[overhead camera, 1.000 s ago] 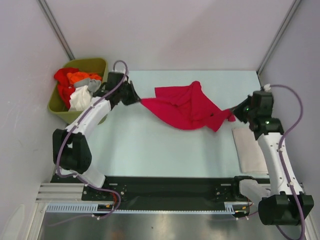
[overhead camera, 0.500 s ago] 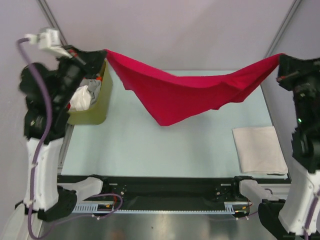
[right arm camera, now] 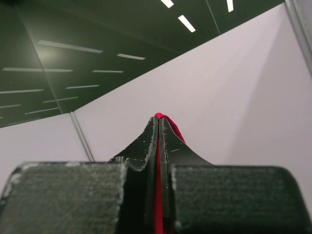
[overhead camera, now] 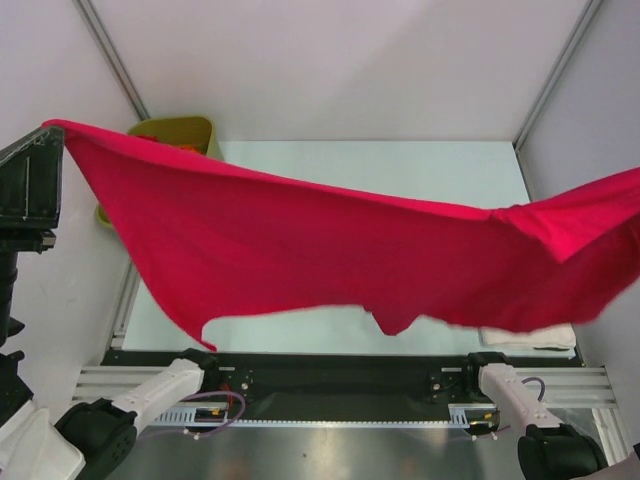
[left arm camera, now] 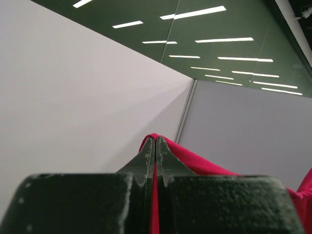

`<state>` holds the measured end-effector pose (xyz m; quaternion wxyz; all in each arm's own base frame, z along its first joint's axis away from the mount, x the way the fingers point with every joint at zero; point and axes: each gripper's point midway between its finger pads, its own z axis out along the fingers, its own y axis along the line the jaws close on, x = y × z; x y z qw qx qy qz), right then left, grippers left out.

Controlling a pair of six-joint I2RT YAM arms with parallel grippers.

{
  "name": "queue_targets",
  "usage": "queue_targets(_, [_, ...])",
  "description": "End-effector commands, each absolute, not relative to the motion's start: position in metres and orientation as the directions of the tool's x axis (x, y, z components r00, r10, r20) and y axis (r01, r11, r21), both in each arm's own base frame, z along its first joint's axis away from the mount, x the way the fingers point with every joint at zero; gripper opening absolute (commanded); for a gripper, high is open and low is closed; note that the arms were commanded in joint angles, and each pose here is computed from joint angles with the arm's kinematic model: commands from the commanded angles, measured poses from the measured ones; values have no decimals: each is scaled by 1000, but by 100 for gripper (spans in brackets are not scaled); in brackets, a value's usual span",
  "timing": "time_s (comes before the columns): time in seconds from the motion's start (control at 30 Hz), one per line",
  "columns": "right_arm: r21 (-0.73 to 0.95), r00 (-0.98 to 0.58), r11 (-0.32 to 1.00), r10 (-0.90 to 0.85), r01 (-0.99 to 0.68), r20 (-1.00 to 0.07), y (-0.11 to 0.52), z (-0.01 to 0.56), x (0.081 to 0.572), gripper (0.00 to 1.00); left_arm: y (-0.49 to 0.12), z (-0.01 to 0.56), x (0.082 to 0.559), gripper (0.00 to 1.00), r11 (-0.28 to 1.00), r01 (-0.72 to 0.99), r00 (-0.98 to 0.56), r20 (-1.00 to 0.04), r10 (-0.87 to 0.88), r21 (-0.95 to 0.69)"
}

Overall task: Fold and stack the t-shirts
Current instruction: Flatten the tshirt out

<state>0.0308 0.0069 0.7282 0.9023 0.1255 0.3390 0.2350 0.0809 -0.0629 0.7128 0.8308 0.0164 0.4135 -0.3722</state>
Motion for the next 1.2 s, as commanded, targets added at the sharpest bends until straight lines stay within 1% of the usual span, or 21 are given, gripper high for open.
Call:
queue_targets(0.0, [373,673,848,526,-375,-520,10,738,37,0,-65,705,100,0,725,606,346,-712,-611,-327])
queue_targets(0.03, [392,652,848,526,-356,-546,10,728,59,0,-67,698,110,0,732,591,333,-724,-604,-339])
queue_targets(0.1, [402,665,847,525,-349,-531,7,725,71,0,-68,684,134,0,761,538,314,-753,-579,-362])
queue_targets(0.13, [434,619,846,526,-310,-583,6,701,113,0,-72,669,161,0,787,484,283,-782,-555,-383])
queue_targets(0.17, [431,628,847,523,-311,-576,5,698,124,0,-76,657,178,0,805,452,262,-805,-532,-385])
queue_targets(0.23, [460,602,851,510,-252,-614,0,668,169,0,-78,630,214,0,847,356,220,-846,-486,-394])
queue_targets(0.27, [474,566,854,505,-216,-651,-2,639,207,0,-89,598,246,0,869,308,151,-882,-446,-387])
queue_targets(0.33, [491,517,852,508,-182,-689,-3,608,248,0,-91,573,275,0,899,242,128,-907,-402,-365])
queue_targets(0.37, [502,473,853,505,-143,-722,-4,578,274,0,-100,539,301,0,918,209,76,-930,-360,-338])
queue_targets(0.47, [505,423,856,501,-111,-755,-5,542,321,0,-108,492,348,0,943,178,28,-956,-291,-281])
queue_targets(0.53, [510,334,858,498,-57,-800,-4,495,360,0,-110,451,388,0,950,136,-41,-960,-277,-280])
queue_targets(0.67, [493,242,870,477,9,-845,-7,436,409,0,-109,373,459,0,958,101,-122,-959,-256,-268])
queue_targets(0.7, [490,216,871,474,22,-853,-7,421,420,0,-113,334,493,0,962,89,-164,-956,-242,-258])
queue_targets(0.73, [486,187,873,470,47,-863,-10,404,431,0,-105,315,509,0,963,64,-190,-950,-247,-263])
queue_targets(0.77, [477,179,878,462,50,-869,-10,396,441,0,-105,298,528,0,960,63,-205,-944,-257,-274])
queue_targets(0.8, [466,122,880,455,88,-882,-15,365,462,0,-108,288,544,0,951,82,-208,-938,-278,-300])
queue_targets(0.83, [464,107,881,455,93,-884,-17,356,472,0,-105,252,571,0,947,58,-258,-921,-291,-315])
queue_targets(0.9, [463,48,879,460,117,-886,-20,320,500,0,-111,229,595,0,934,77,-292,-903,-314,-350])
queue_targets(0.93, [465,50,879,462,105,-885,-20,317,510,0,-115,206,615,1,928,87,-326,-891,-317,-362])
queue_targets(1.0, [486,-11,866,490,115,-872,-17,288,530,0,-117,189,627,0,928,90,-351,-884,-310,-361])
queue_targets(1.17, [522,-86,849,528,85,-845,-4,263,550,0,-111,178,642,0,931,88,-364,-881,-302,-356])
